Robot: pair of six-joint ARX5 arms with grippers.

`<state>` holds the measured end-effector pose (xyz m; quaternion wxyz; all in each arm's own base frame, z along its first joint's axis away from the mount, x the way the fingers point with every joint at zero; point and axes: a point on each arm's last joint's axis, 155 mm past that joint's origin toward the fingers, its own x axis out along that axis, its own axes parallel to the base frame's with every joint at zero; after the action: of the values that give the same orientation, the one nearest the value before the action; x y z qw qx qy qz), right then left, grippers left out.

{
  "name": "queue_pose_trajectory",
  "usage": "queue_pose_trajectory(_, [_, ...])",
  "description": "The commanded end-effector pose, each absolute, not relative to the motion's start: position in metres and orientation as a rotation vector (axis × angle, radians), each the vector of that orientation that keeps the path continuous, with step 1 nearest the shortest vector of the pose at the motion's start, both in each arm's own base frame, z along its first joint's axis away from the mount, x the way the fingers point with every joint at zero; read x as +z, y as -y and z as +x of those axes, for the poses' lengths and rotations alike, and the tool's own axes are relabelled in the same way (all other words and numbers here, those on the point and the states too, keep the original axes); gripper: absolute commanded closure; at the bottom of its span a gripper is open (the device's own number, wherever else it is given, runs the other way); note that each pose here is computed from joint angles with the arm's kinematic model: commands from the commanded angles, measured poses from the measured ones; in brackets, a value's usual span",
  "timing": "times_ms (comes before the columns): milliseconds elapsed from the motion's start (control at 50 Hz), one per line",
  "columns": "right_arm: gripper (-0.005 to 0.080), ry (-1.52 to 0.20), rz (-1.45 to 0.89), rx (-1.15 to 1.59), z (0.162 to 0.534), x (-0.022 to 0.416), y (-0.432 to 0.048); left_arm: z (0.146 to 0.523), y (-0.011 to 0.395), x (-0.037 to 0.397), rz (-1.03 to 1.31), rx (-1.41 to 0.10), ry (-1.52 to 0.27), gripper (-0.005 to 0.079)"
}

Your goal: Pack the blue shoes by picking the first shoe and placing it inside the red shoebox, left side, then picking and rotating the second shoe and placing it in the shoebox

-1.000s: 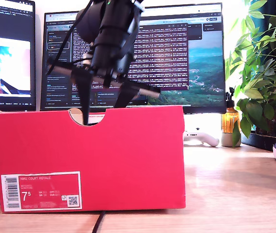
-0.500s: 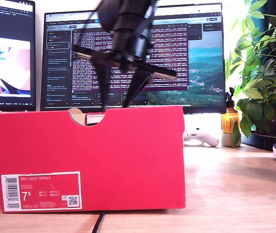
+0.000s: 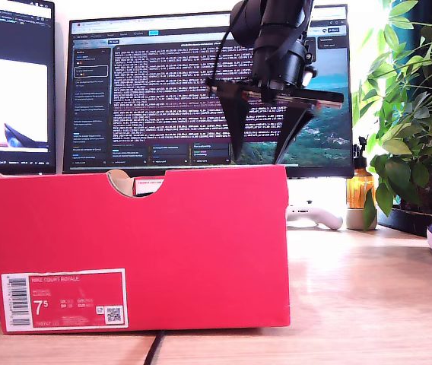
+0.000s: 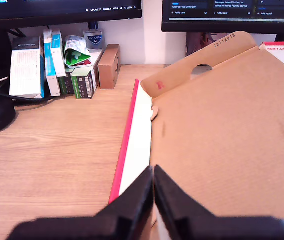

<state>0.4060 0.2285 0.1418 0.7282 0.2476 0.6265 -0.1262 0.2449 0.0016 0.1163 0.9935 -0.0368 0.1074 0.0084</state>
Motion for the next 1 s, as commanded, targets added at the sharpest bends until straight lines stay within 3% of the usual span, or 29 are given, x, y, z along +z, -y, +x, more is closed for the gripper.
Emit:
queue_pose_trajectory(0, [0.0263,-1.342,0.58,-0.296,0.407,0.155,-0.224,0.245,-0.001,0.102,-0.077,0.015,-0.237,0.0754])
queue_pose_trajectory(320, [0.0263,-1.244,0.608,-0.369,0.41,0.177,-0.207,0.245,-0.001,0.102,-0.077,0.015,-0.237,0.0754])
queue_pose_trajectory(600, [0.026,-1.257,0.633,-0.45,0.386,0.175,-0.18,0.245,-0.001,0.102,-0.077,0.015,-0.237,0.0754])
queue_pose_trajectory(820, [0.0101,-1.326,0.611,-0.537,0.351,0.155,-0.147,0.245,-0.001,0.102,-0.077,0.015,-0.237,0.0754])
queue_pose_trajectory(980, [0.005,-1.343,0.643,-0.627,0.326,0.147,-0.119,0.245,-0.001,0.102,-0.077,0.015,-0.237,0.0754])
